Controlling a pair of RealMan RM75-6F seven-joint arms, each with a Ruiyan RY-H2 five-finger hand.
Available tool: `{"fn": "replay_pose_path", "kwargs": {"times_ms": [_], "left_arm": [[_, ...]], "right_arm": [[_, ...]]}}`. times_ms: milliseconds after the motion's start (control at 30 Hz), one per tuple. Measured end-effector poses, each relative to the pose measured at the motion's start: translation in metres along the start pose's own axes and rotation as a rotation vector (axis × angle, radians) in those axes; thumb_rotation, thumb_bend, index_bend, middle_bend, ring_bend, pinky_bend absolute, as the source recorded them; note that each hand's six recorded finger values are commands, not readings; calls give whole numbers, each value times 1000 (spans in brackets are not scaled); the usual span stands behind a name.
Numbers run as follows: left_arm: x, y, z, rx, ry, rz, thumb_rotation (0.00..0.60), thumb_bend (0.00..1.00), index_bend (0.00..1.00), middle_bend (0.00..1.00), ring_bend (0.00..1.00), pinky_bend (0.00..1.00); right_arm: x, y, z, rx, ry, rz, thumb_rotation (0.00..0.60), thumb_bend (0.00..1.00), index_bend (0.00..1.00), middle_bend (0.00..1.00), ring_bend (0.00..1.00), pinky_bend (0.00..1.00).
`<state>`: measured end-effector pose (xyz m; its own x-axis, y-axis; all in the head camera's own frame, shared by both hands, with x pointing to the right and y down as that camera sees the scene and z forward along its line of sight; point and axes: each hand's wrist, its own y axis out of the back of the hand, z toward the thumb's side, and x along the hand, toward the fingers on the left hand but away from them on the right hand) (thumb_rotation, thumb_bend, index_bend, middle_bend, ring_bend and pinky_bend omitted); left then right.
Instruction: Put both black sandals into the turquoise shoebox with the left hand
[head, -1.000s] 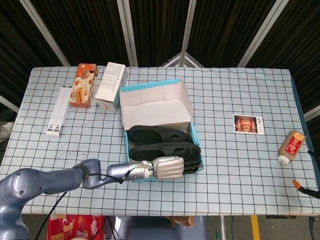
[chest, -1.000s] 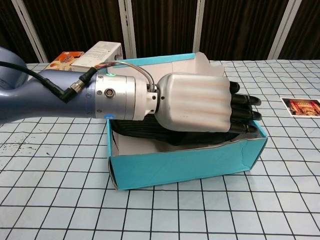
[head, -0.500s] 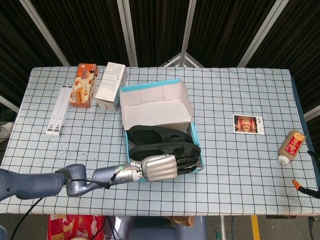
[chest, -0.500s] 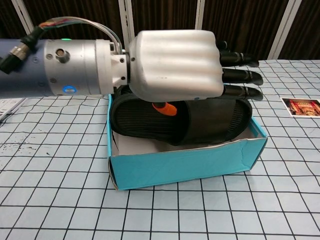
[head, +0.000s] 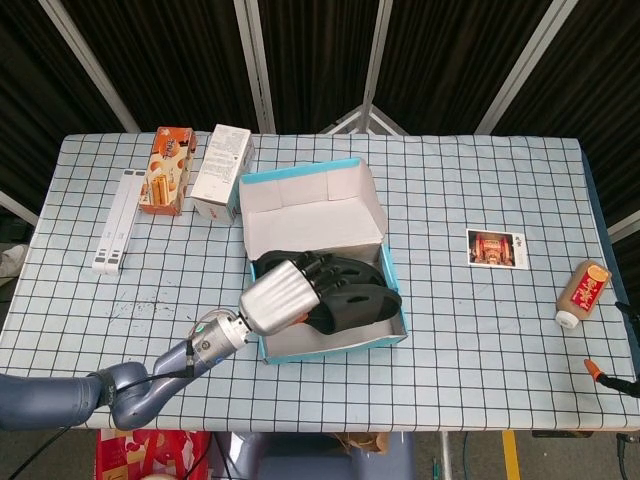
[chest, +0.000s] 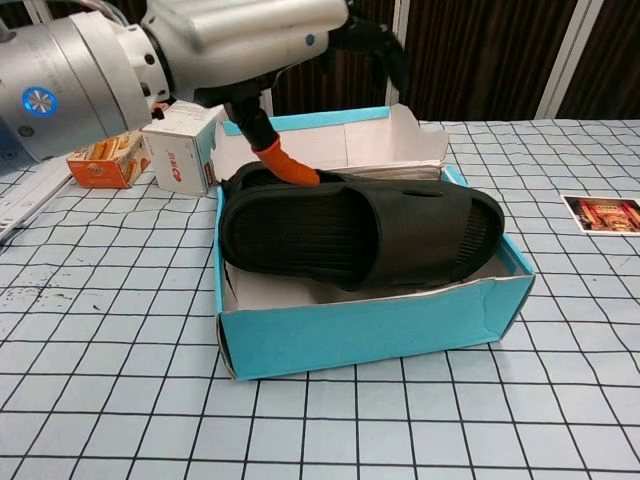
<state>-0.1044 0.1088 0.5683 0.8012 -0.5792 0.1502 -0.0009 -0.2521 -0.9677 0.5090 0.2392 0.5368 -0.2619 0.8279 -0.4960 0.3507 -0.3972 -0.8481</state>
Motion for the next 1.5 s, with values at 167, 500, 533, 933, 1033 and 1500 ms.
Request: {"fn": "replay_pose_path", "kwargs": {"times_ms": [167, 500, 533, 933, 1033, 1500], "left_arm": [[-6, -28, -23, -142, 166, -83, 600, 221, 227, 271, 187, 333], [8, -48, -11, -459, 154, -149, 373, 95, 0, 0, 0, 29], [9, -47, -10, -487, 147, -157, 346, 95, 0, 0, 0, 29], [-4, -61, -7, -372, 102, -252, 293, 107, 0, 0, 0, 16], [-5, -71, -5, -322, 90, -269, 286, 112, 0, 0, 0, 9], [-3, -102, 6, -399, 71, -306, 270, 126, 0, 0, 0, 0]], "right_arm": [[-1, -2, -1, 6, -3, 11, 600, 234, 157, 165, 201, 228], [-4, -3, -4, 12, -20, 23, 600, 233, 163, 165, 202, 227], [-4, -3, -4, 10, -19, 23, 600, 233, 163, 165, 202, 227], [-2, -4, -2, -1, -8, 33, 600, 234, 163, 165, 202, 227], [-2, -5, -3, -3, -11, 44, 600, 233, 163, 165, 204, 227], [-3, -4, -5, -12, -19, 47, 600, 234, 164, 166, 209, 227]]}}
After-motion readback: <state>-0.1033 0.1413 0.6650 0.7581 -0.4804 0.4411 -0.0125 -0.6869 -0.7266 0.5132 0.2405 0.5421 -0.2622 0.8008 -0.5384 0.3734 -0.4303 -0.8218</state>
